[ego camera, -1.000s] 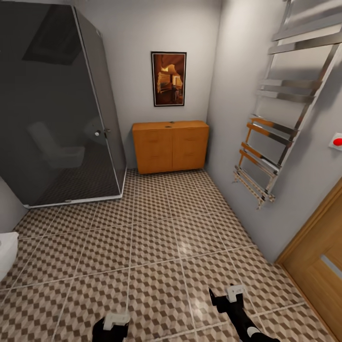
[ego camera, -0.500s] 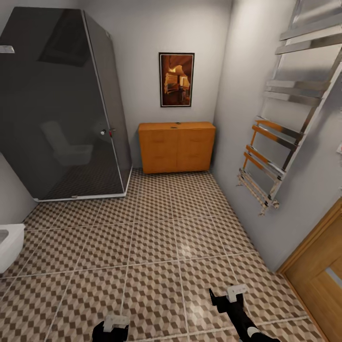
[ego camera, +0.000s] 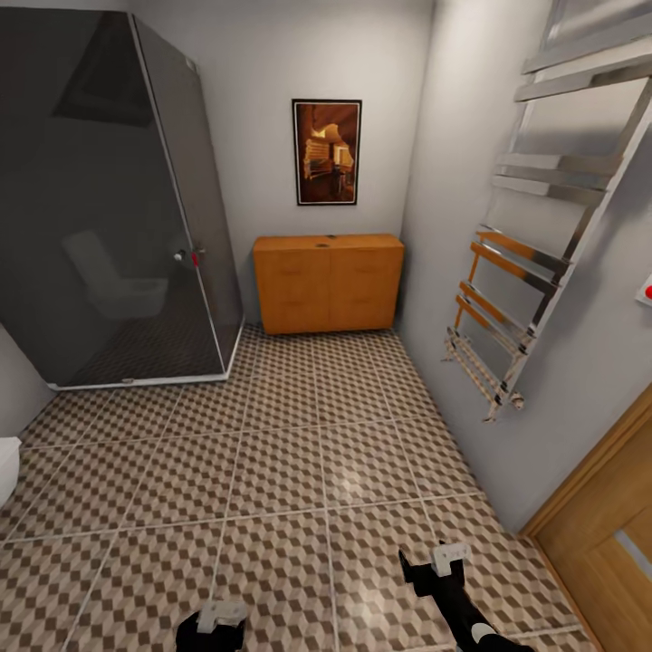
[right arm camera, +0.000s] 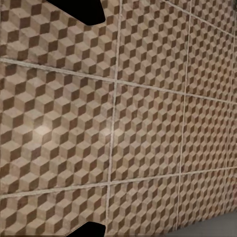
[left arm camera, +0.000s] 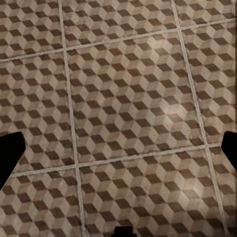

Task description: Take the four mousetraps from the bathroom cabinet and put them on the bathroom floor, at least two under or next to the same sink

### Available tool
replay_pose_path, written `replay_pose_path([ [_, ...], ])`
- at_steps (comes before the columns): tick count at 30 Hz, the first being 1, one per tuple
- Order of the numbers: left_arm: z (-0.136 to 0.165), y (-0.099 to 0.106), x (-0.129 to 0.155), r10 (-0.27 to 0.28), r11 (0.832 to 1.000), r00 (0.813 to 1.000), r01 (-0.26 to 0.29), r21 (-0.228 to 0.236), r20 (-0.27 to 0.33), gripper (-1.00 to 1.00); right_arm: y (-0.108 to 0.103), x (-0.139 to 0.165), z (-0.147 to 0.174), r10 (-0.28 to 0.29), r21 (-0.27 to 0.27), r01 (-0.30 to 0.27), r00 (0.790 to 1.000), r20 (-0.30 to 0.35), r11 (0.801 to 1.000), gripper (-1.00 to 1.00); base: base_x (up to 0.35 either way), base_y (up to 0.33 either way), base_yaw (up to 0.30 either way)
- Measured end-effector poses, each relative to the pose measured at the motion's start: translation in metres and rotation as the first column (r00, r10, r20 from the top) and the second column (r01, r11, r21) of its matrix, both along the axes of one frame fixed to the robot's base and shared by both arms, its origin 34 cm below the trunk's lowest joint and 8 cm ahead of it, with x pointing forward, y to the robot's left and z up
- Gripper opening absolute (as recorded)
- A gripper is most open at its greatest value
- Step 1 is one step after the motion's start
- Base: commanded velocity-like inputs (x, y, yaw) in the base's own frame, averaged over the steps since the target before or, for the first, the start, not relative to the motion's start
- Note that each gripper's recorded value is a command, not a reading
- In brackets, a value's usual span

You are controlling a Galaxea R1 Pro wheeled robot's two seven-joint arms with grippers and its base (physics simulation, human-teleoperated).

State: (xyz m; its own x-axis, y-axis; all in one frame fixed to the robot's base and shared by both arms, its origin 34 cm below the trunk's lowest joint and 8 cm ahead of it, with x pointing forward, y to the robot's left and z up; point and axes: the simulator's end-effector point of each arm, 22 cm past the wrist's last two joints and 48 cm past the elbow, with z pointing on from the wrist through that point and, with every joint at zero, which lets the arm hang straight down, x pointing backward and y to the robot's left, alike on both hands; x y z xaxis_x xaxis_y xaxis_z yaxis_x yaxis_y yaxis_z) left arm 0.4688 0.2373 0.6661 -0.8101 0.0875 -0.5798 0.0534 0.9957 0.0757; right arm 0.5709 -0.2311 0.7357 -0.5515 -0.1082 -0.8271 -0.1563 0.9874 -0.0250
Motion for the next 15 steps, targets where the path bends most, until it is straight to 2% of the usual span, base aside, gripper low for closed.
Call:
replay_pose_path([
  [15,0.0,0.0006,-0.0001,0.0,1.0,1.0,0.0,0.001,0.0,1.0,-0.0001,0.0,0.0,0.0,0.0,0.0,1.0,0.0,1.0,1.0,0.231,-0.02,0.0],
])
